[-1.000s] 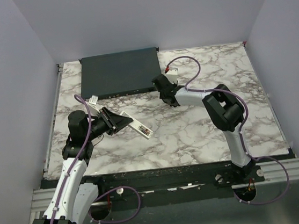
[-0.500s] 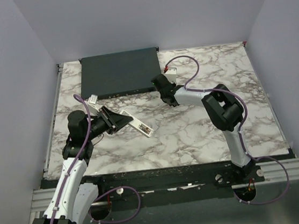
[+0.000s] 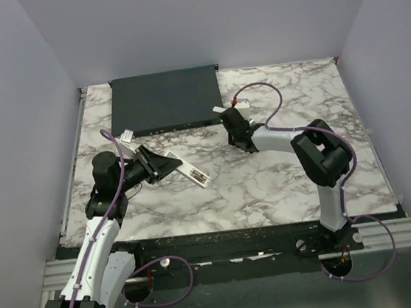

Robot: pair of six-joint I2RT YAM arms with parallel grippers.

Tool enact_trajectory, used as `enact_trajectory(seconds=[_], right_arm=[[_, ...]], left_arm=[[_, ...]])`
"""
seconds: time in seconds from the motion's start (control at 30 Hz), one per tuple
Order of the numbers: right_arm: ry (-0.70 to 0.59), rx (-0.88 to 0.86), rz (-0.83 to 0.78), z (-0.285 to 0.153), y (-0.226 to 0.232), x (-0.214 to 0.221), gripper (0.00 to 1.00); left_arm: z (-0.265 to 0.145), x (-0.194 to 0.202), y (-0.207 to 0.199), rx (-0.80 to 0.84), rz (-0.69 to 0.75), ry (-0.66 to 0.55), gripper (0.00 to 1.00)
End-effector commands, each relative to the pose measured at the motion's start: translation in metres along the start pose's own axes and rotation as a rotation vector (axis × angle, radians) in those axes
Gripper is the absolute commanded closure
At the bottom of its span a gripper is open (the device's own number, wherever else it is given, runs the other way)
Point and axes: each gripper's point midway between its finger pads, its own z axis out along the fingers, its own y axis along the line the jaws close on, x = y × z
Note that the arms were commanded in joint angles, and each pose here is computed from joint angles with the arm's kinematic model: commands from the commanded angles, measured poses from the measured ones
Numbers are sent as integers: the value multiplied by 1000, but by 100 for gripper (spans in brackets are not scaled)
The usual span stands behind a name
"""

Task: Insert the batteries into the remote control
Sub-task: Adjust the battery at the center of the board.

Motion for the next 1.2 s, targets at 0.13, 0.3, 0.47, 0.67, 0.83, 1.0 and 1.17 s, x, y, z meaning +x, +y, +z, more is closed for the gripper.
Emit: enact_trajectory(seconds=[0.13, 0.3, 0.47, 0.67, 0.83, 1.0, 1.17], right_arm=[[-16, -442, -123, -110, 8, 5, 99], [-177, -797, -196, -189, 18, 5, 99], [-261, -1036, -293, -243, 22, 12, 99], [-580, -1354, -455, -319, 26, 8, 95], [-881, -1524, -745, -366, 13, 31, 99], [-961, -1598, -807, -385, 8, 38, 99], [-1010, -1648, -826, -397, 6, 42, 99]], left_arm=[[-6, -16, -9, -2, 51, -38, 100], [-6, -24, -11, -13, 73, -56, 100], [-7, -28, -13, -31, 107, -66, 100], [-8, -28, -18, -11, 133, -62, 100], [-9, -25, -21, 11, 161, -55, 100], [-9, -23, -25, 39, 169, -46, 100], [-10, -19, -28, 59, 177, -26, 100]])
